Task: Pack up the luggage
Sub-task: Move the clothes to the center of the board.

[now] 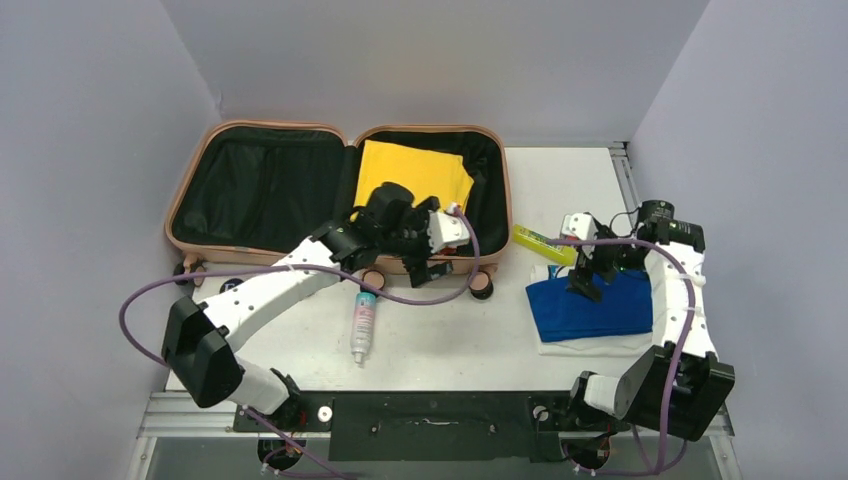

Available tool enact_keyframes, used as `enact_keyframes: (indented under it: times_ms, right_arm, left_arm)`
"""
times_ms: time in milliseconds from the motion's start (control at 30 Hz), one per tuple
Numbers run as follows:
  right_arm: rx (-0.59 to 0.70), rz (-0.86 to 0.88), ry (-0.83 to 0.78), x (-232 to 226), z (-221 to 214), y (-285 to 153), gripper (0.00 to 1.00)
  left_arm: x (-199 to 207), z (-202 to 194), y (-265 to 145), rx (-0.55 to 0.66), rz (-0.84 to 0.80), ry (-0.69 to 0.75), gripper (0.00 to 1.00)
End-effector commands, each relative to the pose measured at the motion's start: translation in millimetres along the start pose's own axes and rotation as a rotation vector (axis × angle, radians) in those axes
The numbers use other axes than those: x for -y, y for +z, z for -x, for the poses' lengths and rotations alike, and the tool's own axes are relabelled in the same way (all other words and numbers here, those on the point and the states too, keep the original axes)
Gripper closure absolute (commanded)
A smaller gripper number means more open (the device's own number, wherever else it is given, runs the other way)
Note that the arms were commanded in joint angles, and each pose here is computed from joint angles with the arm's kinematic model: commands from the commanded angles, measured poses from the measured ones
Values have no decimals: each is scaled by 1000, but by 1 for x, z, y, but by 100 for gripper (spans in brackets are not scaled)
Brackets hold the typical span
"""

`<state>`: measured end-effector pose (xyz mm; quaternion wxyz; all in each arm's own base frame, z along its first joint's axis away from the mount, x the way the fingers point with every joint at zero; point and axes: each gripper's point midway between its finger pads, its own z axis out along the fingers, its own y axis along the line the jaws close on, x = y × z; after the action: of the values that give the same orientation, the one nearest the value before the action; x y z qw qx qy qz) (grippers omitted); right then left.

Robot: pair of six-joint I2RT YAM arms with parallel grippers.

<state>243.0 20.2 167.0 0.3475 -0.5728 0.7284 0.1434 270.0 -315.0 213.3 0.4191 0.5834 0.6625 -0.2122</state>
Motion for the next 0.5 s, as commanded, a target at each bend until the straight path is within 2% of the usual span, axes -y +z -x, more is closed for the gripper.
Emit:
enact_keyframes:
  times_ms: [0,100,267,333,467]
  right_arm:
    - [57,-157,173,38,9,-17,3]
    - [60,-340,288,62,-6,-29,1]
    - [70,-581,466,92,-31,-64,0]
    - [111,-658,534,101,-38,-80,0]
    - [187,-727,593,105,-38,-97,0]
  left_arm:
    - [25,58,24,75,-66,112,4]
    - [45,94,48,131,-179,50,4]
    - [63,127,107,165,-308,-119,3]
    - [68,125,134,151,-344,-187,0]
    - [59,103,182,82,-285,-302,9]
